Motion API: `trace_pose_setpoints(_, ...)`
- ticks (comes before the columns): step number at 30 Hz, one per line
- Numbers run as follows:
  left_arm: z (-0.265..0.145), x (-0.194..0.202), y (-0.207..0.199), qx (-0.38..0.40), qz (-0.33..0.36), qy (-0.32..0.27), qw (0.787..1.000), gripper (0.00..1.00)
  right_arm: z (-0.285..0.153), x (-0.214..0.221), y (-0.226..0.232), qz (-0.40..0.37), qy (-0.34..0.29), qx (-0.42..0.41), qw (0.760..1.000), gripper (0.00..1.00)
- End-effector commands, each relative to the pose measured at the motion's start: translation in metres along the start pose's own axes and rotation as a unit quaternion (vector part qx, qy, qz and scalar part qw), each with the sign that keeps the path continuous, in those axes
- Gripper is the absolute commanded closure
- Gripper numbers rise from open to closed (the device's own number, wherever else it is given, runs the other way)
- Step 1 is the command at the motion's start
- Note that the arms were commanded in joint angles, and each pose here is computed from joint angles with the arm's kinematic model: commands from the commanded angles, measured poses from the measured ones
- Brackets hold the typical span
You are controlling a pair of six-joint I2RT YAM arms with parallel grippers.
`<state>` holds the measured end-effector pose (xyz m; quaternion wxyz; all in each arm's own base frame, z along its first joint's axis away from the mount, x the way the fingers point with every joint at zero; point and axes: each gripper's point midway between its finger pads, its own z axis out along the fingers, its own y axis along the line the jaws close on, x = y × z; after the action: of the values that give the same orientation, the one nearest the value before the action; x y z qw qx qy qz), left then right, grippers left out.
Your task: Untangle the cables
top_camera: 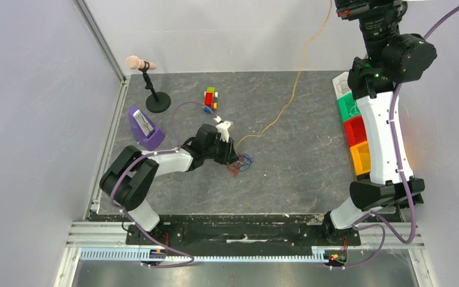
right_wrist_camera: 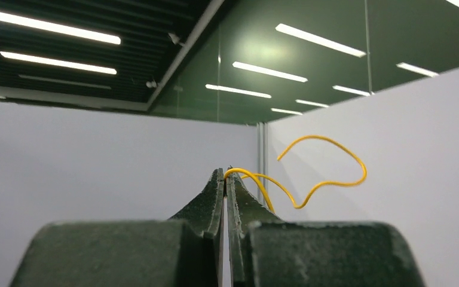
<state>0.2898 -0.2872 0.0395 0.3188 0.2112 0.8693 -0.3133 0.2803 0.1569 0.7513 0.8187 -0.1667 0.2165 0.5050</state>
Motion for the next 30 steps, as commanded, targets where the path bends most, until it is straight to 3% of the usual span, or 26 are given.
trace_pose_setpoints(1, -0.027, -0.041, 0.003, -0.002, -0.009, -0.061, 0.998, 0.74, -0.024, 0.023, -0.006, -0.024, 0.056, 0.031, 0.998, 1.00)
trace_pose_setpoints(4, -0.048, -0.061, -0.012, 0.027, 0.059, -0.094, 0.993, 0.90, -0.087, 0.098, -0.022, 0.003, 0.180, 0.065, 0.982, 1.00)
trace_pose_setpoints(6, -0.061, -0.070, -0.026, 0.053, 0.098, -0.109, 0.988, 0.98, -0.155, 0.162, -0.023, 0.020, 0.288, 0.060, 0.956, 1.00)
trace_pose_setpoints(9, -0.075, -0.077, -0.040, 0.076, 0.133, -0.118, 0.981, 0.98, -0.255, 0.230, -0.011, 0.050, 0.418, 0.053, 0.906, 1.00)
trace_pose_setpoints(13, -0.080, -0.076, -0.048, 0.096, 0.155, -0.116, 0.976, 0.98, -0.343, 0.278, 0.021, 0.080, 0.507, 0.016, 0.858, 1.00)
trace_pose_setpoints(20, -0.083, -0.073, -0.064, 0.142, 0.189, -0.109, 0.966, 0.98, -0.397, 0.333, 0.073, 0.085, 0.580, -0.081, 0.806, 1.00)
trace_pose_setpoints(30, -0.083, -0.066, -0.075, 0.180, 0.219, -0.097, 0.954, 0.98, -0.420, 0.373, 0.090, 0.074, 0.597, -0.135, 0.788, 0.98)
